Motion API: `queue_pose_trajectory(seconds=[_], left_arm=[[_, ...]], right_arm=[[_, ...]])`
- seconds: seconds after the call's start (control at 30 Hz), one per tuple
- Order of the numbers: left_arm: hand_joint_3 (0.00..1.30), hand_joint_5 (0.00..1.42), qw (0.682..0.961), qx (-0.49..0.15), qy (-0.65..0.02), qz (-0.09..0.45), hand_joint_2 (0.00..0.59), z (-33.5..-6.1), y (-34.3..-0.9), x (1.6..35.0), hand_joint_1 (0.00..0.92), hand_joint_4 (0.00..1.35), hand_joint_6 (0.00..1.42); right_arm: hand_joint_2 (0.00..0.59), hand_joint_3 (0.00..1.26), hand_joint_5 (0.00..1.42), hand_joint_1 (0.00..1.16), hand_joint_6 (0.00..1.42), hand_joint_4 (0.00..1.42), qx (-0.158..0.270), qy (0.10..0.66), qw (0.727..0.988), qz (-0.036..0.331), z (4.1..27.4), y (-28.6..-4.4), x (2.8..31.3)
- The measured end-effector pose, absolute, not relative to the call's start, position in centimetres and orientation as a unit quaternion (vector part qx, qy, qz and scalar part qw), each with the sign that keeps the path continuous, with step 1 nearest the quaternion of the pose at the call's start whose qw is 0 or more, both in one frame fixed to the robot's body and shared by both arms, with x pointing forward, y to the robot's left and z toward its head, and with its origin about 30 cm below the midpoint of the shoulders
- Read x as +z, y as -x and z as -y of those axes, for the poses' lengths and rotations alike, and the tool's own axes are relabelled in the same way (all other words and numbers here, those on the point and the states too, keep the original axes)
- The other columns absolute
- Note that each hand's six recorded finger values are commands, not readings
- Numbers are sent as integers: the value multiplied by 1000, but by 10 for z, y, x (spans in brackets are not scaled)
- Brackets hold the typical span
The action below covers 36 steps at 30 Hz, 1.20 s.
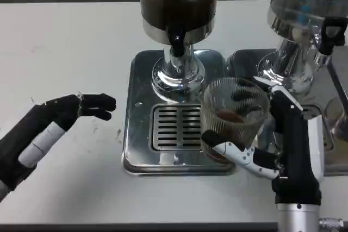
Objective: Grasp the cup under the faucet to collect the drink, then remove the cup.
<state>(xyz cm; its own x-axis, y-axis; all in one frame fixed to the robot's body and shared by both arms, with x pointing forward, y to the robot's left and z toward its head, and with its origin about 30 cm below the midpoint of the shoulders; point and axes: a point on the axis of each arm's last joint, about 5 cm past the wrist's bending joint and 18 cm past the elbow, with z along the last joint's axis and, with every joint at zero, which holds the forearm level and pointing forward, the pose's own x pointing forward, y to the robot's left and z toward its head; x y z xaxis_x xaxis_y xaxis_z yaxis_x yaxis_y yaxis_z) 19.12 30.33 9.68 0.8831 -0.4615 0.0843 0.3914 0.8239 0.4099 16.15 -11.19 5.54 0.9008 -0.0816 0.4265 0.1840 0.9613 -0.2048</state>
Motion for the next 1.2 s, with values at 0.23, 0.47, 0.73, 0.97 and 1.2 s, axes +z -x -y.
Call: queue_pose_trajectory(seconds=[0.23, 0.47, 0.73, 0.97, 1.2], left_arm=[[388, 333, 929, -260, -231, 129, 46, -294, -187, 106, 0, 299, 207], [367, 318, 904, -283, -270, 175, 45, -289, -180, 121, 0, 283, 197], [340, 280, 877, -314, -306, 199, 44, -287, -173, 130, 0, 245, 181], [278, 188, 852, -331, -338, 224, 32, -288, -165, 140, 0, 156, 145], [231, 97, 832, -342, -364, 241, 21, -290, -155, 148, 0, 83, 129]], right_arm=[[45, 812, 1109, 1055, 1421, 981, -59, 134, 967, 209, 121, -154, 62], [45, 812, 1110, 1055, 1424, 983, -57, 134, 966, 214, 126, -147, 70], [45, 819, 1110, 1056, 1424, 983, -53, 137, 964, 222, 129, -140, 76], [45, 826, 1121, 1056, 1424, 983, -47, 137, 963, 226, 133, -132, 82], [45, 836, 1122, 1056, 1424, 995, -47, 139, 964, 222, 137, -126, 85]])
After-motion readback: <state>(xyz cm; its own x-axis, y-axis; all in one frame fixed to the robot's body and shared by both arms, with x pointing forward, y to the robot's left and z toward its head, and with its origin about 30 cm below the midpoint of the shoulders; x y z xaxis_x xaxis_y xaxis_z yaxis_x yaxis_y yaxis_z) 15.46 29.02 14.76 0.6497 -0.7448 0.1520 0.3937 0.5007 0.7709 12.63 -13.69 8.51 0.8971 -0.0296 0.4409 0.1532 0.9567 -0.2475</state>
